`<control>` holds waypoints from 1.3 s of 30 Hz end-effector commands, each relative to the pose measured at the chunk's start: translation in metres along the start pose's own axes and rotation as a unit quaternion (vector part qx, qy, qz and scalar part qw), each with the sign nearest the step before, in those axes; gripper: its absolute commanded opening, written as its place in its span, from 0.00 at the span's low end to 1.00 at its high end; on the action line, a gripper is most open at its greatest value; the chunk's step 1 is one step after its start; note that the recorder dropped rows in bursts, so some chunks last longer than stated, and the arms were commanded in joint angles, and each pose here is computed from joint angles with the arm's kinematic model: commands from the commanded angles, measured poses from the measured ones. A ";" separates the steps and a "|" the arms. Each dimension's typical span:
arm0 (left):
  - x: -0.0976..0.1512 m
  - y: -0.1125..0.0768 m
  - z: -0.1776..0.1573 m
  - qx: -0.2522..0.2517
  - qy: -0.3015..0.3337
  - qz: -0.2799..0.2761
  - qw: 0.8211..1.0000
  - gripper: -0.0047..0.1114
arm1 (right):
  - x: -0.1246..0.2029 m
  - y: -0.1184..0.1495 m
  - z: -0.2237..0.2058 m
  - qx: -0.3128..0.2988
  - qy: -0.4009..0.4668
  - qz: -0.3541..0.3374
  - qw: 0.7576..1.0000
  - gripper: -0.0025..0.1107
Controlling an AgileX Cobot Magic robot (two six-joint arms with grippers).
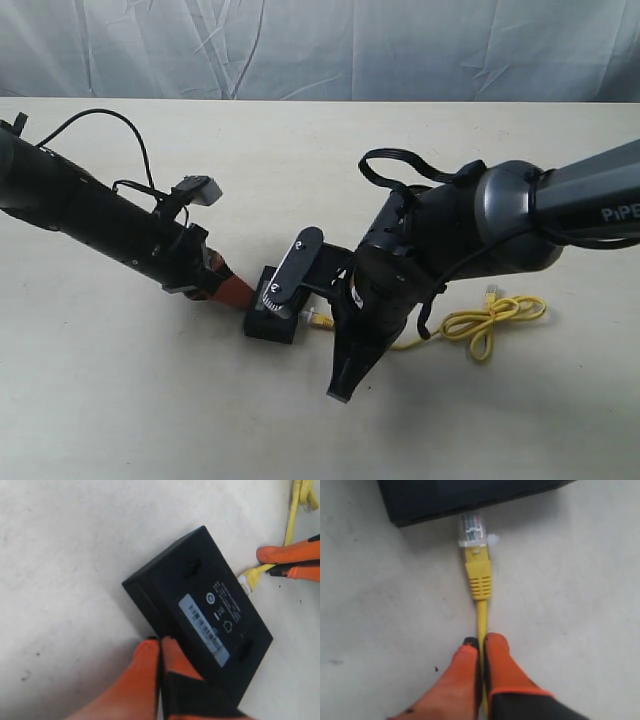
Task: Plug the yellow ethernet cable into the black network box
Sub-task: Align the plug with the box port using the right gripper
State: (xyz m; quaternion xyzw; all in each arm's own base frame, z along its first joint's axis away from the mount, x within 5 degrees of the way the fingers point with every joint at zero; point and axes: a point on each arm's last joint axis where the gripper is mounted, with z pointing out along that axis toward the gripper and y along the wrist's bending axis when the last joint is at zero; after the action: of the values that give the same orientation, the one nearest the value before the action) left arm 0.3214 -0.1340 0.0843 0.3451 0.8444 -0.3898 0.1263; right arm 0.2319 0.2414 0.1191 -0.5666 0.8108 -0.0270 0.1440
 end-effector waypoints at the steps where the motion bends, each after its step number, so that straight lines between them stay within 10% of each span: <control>1: -0.001 0.004 0.002 -0.020 -0.006 0.014 1.000 0.04 | -0.001 0.001 0.000 0.002 -0.009 -0.012 1.000 0.02; 39: -0.001 0.004 0.002 -0.015 -0.004 0.001 1.000 0.04 | -0.008 0.015 -0.002 0.001 -0.014 -0.009 1.000 0.02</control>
State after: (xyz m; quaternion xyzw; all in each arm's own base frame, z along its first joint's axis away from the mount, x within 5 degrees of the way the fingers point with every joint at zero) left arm 0.3234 -0.1341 0.0843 0.3413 0.8459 -0.3867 0.1359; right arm 0.2200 0.2537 0.1194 -0.5730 0.8053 -0.0193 0.1512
